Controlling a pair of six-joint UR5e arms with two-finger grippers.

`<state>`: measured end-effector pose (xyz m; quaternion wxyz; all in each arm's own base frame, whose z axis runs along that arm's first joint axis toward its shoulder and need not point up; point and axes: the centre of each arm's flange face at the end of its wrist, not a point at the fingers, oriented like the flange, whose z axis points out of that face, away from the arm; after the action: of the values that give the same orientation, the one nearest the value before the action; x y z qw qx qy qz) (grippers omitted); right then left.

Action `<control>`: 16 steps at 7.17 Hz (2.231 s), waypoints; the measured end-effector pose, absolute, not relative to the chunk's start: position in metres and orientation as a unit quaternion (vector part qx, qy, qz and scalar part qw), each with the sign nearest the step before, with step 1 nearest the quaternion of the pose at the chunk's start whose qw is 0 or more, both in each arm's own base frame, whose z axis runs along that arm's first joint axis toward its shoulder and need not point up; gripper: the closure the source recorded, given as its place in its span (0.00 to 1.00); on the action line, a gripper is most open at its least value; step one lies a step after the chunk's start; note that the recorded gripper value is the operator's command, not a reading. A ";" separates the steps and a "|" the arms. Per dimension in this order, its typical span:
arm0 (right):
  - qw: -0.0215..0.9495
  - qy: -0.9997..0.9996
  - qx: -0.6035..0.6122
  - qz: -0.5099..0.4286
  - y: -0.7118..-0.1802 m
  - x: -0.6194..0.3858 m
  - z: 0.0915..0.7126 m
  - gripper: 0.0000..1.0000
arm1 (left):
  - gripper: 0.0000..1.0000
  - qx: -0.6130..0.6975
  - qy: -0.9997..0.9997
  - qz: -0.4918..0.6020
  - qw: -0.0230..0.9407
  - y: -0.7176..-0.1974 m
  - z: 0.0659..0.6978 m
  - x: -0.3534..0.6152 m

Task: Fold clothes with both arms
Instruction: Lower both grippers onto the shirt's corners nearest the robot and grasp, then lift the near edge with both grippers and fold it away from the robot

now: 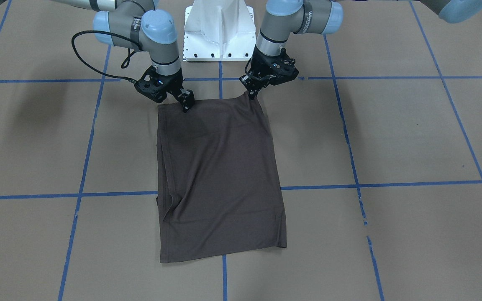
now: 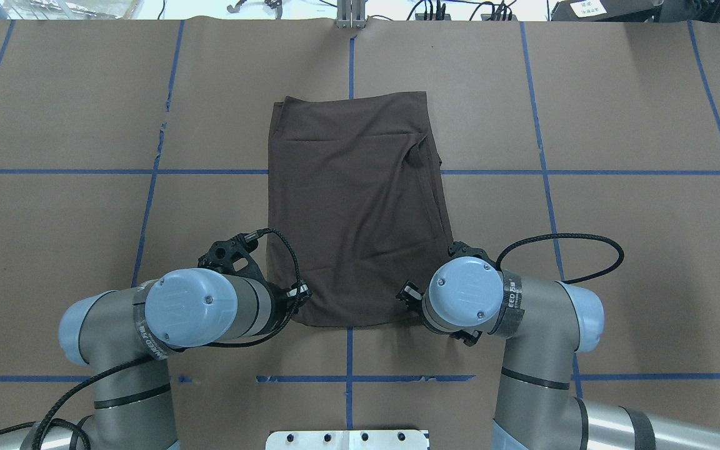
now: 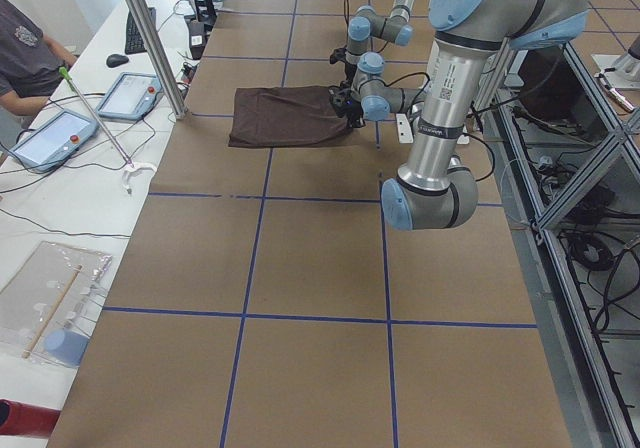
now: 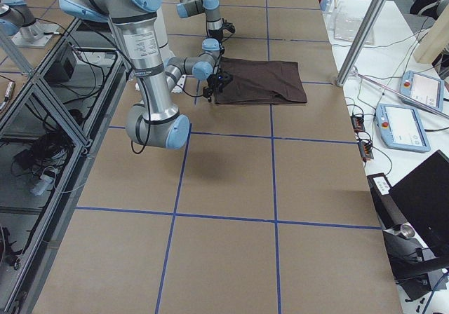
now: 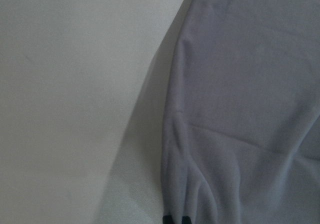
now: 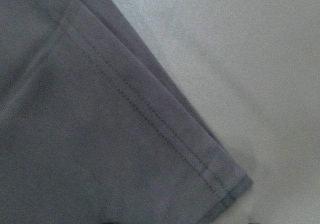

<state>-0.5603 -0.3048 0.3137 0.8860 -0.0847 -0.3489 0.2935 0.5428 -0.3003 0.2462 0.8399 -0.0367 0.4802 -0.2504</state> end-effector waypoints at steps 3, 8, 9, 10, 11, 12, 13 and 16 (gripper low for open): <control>0.886 -0.349 -0.085 0.293 -0.304 -0.561 0.313 0.96 | 1.00 -0.036 0.481 -0.250 0.840 -0.300 0.246 0.543; 0.884 -0.355 -0.085 0.293 -0.307 -0.561 0.304 1.00 | 1.00 -0.035 0.481 -0.251 0.839 -0.302 0.245 0.544; 0.882 -0.358 -0.085 0.293 -0.309 -0.562 0.298 1.00 | 1.00 -0.035 0.481 -0.251 0.839 -0.302 0.245 0.545; 0.882 -0.360 -0.085 0.293 -0.309 -0.562 0.295 1.00 | 1.00 -0.035 0.481 -0.251 0.839 -0.302 0.245 0.545; 0.881 -0.361 -0.085 0.293 -0.309 -0.562 0.294 1.00 | 1.00 -0.035 0.481 -0.251 0.839 -0.302 0.244 0.545; 0.880 -0.362 -0.084 0.294 -0.310 -0.561 0.293 1.00 | 1.00 -0.035 0.483 -0.251 0.838 -0.302 0.242 0.545; 0.878 -0.368 -0.084 0.294 -0.312 -0.557 0.288 1.00 | 1.00 -0.036 0.485 -0.250 0.837 -0.302 0.239 0.545; 0.861 -0.409 -0.080 0.291 -0.304 -0.517 0.253 1.00 | 1.00 -0.037 0.489 -0.247 0.835 -0.295 0.224 0.531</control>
<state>-0.5170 -0.3037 0.2527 0.8613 -0.0797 -0.4092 0.2905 0.5306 -0.2953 0.2237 0.8355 -0.0370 0.4893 -0.2473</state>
